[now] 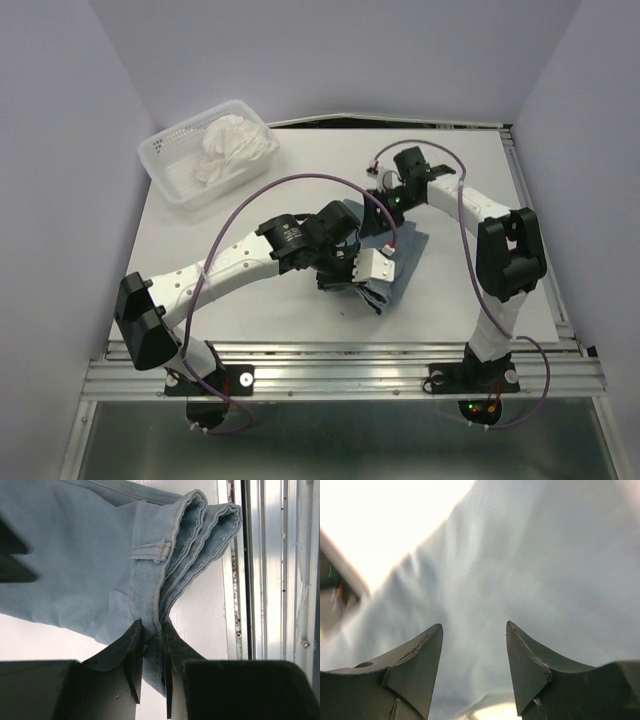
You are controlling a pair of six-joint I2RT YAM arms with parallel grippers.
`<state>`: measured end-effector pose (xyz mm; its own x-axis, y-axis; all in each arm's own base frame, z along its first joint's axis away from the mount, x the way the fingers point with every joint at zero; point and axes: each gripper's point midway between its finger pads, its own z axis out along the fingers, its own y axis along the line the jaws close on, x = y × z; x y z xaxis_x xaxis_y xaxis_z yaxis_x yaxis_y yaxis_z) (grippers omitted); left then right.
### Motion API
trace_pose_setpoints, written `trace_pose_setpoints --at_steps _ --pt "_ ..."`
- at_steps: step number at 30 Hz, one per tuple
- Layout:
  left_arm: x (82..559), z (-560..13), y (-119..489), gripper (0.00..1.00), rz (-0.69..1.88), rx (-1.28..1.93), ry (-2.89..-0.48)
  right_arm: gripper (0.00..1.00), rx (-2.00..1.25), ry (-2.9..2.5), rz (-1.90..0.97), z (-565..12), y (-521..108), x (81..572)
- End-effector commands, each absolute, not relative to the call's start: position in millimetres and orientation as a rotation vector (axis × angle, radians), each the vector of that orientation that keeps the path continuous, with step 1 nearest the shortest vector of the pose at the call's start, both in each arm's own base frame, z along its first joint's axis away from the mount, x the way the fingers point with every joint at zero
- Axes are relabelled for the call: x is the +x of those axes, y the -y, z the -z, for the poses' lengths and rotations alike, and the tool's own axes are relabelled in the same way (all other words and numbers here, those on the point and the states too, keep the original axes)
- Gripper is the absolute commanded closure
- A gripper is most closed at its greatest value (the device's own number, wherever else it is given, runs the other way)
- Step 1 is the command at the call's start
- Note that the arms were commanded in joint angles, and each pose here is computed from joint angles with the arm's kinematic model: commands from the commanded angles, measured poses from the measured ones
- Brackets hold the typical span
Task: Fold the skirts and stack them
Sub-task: Fold the skirt
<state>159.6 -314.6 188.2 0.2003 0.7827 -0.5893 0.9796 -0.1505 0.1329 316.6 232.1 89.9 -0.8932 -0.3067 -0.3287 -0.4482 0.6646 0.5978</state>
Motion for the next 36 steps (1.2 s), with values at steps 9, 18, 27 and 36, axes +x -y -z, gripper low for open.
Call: trace_pose_setpoints --at_steps 9,18,27,36 --pt "135 -229 314 1.0 0.635 1.987 -1.574 0.46 -0.611 -2.608 -0.67 -57 -203 451" --pt "136 -251 331 1.0 0.694 2.03 -1.545 0.59 -0.703 -2.693 -0.947 -17 -216 399" --pt "212 -238 358 1.0 0.611 1.966 -1.585 0.67 -0.772 -2.636 -1.163 -30 -240 369" --pt "273 -196 377 1.0 0.525 1.983 -1.577 0.67 -0.787 -2.635 -1.274 -32 -251 350"
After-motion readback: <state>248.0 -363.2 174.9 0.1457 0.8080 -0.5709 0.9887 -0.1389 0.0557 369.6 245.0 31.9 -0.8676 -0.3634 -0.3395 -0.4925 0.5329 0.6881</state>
